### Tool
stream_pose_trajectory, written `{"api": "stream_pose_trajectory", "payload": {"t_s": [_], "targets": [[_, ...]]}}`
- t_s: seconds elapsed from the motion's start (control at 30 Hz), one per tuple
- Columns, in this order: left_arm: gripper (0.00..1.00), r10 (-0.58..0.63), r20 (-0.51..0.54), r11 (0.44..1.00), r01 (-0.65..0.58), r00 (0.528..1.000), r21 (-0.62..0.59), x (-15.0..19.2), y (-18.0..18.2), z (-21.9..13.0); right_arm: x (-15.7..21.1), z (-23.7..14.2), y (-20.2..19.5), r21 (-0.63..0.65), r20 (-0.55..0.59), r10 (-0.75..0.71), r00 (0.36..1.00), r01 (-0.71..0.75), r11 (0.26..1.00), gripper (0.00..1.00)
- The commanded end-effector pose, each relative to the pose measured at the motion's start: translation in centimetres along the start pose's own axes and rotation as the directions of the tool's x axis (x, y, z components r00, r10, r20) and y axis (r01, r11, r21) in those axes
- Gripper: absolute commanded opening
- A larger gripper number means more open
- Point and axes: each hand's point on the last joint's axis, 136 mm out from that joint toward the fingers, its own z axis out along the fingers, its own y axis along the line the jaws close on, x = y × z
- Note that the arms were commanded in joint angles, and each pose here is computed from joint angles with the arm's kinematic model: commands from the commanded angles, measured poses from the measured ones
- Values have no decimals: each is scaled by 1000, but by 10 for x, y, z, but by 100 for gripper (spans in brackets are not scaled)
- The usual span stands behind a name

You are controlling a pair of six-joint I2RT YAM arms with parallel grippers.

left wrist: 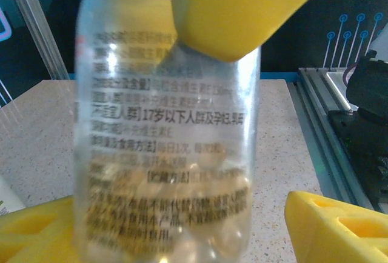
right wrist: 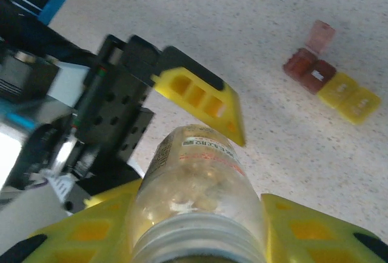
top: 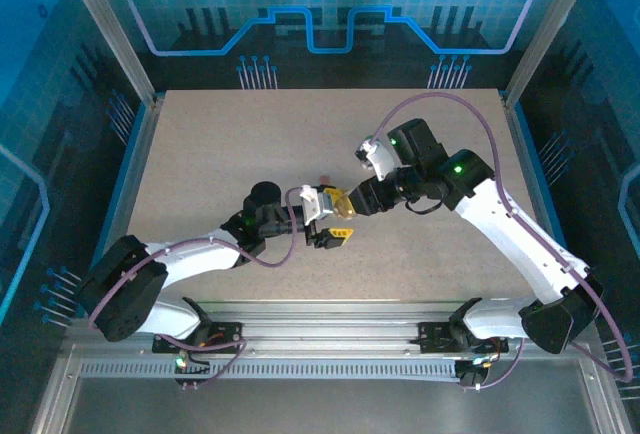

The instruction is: Sort the pills into containers

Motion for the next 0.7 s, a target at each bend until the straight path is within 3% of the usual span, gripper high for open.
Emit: {"api": "stream_pose_trajectory", "payload": {"t_s": [0.0,0.67], "targets": [[75,45,57,999,-46,997,10,-17,1,5,-5,-1,11,-79,19,5,1000,-3,997,45],[67,64,64,996,-68,996,53,-22,-15,9,-4,2,9,-70,5,16,1000,-15,997,45]]}}
